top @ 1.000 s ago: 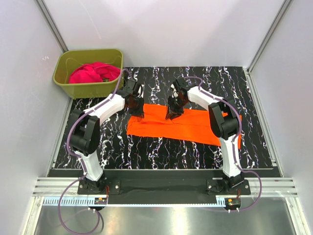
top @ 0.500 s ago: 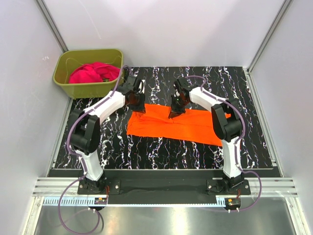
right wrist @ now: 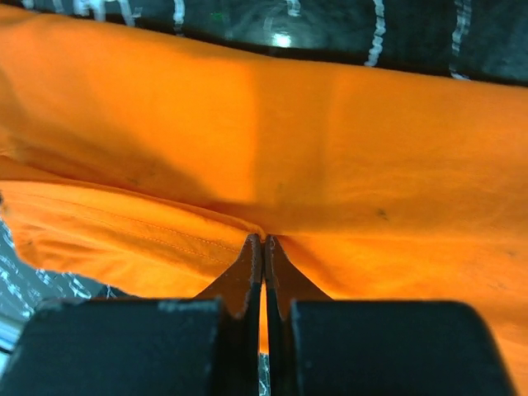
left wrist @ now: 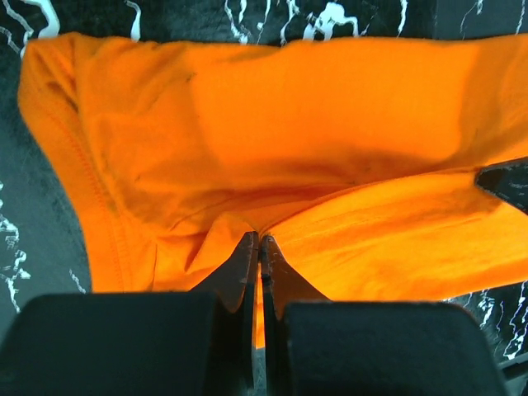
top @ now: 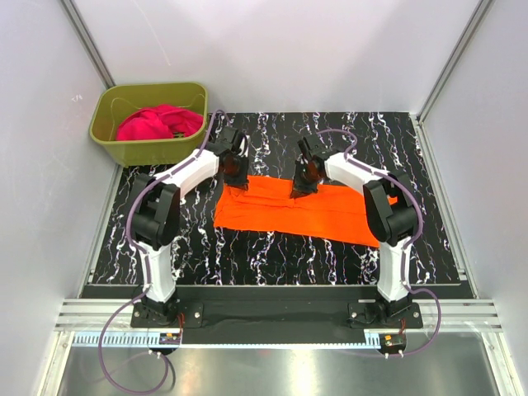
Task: Fold and stack the t-shirts
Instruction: Fold the tshirt
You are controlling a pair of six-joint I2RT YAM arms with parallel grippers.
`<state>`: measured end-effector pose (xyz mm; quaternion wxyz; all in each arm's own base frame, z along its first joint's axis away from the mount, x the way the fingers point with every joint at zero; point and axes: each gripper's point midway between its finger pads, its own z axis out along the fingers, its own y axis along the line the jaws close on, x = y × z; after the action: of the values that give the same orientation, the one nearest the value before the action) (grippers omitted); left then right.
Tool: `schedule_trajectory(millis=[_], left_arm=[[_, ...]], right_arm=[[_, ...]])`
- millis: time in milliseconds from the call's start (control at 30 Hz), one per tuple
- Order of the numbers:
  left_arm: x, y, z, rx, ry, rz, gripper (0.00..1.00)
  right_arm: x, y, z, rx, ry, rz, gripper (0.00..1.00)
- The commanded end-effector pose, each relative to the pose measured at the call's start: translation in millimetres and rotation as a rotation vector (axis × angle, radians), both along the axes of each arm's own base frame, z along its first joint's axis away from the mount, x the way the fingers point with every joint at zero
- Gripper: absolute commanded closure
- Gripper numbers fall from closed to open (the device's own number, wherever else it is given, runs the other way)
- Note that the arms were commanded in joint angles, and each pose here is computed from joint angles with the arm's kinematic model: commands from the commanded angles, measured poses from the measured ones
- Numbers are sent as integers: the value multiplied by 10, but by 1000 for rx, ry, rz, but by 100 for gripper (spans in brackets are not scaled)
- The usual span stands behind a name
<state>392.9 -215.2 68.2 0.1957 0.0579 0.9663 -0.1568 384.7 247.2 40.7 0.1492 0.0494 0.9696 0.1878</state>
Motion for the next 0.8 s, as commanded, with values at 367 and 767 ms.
schedule_trajectory(millis=[367, 767], left_arm=[[380, 16, 173, 13, -97, 23, 46], [247, 93, 102, -135, -77, -36, 27]], right_arm=[[116, -153, 132, -22, -88, -171, 100], [116, -96, 126, 12, -82, -174, 100]])
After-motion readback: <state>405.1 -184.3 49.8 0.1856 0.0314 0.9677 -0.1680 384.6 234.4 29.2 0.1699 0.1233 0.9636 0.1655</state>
